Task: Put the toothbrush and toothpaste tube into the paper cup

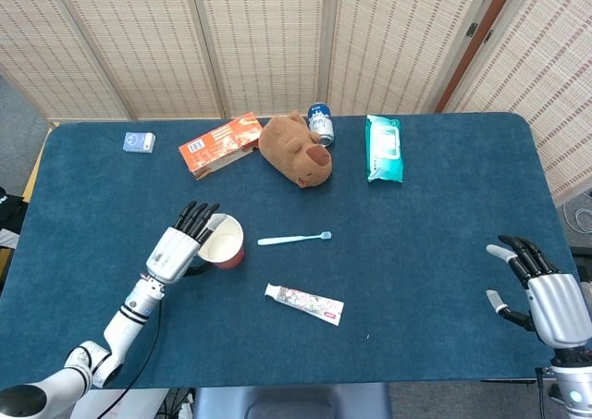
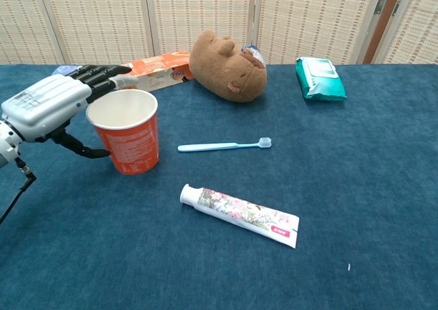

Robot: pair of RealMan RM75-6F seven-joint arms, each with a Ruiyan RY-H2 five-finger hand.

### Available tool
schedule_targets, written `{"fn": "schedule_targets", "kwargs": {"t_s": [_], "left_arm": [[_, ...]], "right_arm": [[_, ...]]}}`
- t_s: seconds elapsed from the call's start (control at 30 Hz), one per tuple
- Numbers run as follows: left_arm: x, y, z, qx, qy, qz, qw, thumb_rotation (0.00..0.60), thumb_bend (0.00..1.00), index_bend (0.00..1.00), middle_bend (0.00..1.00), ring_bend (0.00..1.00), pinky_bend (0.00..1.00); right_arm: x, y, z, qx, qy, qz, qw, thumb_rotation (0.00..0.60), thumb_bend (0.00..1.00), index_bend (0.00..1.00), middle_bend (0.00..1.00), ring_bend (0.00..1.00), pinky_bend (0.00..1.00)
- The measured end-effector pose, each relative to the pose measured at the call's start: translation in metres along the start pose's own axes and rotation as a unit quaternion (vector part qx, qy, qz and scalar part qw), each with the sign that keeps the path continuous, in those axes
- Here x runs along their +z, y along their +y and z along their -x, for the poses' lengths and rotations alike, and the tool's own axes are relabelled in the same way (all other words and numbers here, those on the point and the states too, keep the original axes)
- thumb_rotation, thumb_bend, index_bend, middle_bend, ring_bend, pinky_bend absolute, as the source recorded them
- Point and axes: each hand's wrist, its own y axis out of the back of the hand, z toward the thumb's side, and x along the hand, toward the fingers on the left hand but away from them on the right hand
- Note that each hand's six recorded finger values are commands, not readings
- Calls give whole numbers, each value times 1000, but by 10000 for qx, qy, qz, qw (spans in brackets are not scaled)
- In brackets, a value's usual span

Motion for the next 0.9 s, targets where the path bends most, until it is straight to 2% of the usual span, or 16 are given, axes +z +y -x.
{"fn": "schedule_targets", "kwargs": {"t_s": [0.37, 0.73, 0.9], "left_arm": [[12, -2, -1, 13, -113, 67, 9999, 600, 0, 0, 0, 0, 0], [-25, 7, 6, 0, 273, -234, 9994, 600, 0, 0, 0, 0, 0], [-30, 9, 1, 16, 331, -307, 9990, 600, 0, 0, 0, 0, 0]], "right_arm": [[-1, 1, -1, -9, -3, 20, 10000, 600, 232, 271, 190, 155, 474], [0, 2, -2, -34, 35, 48, 10000, 600, 232, 271, 190, 155, 475], [2, 1, 0, -6, 55, 33, 10000, 600, 232, 271, 190, 155, 475]]}}
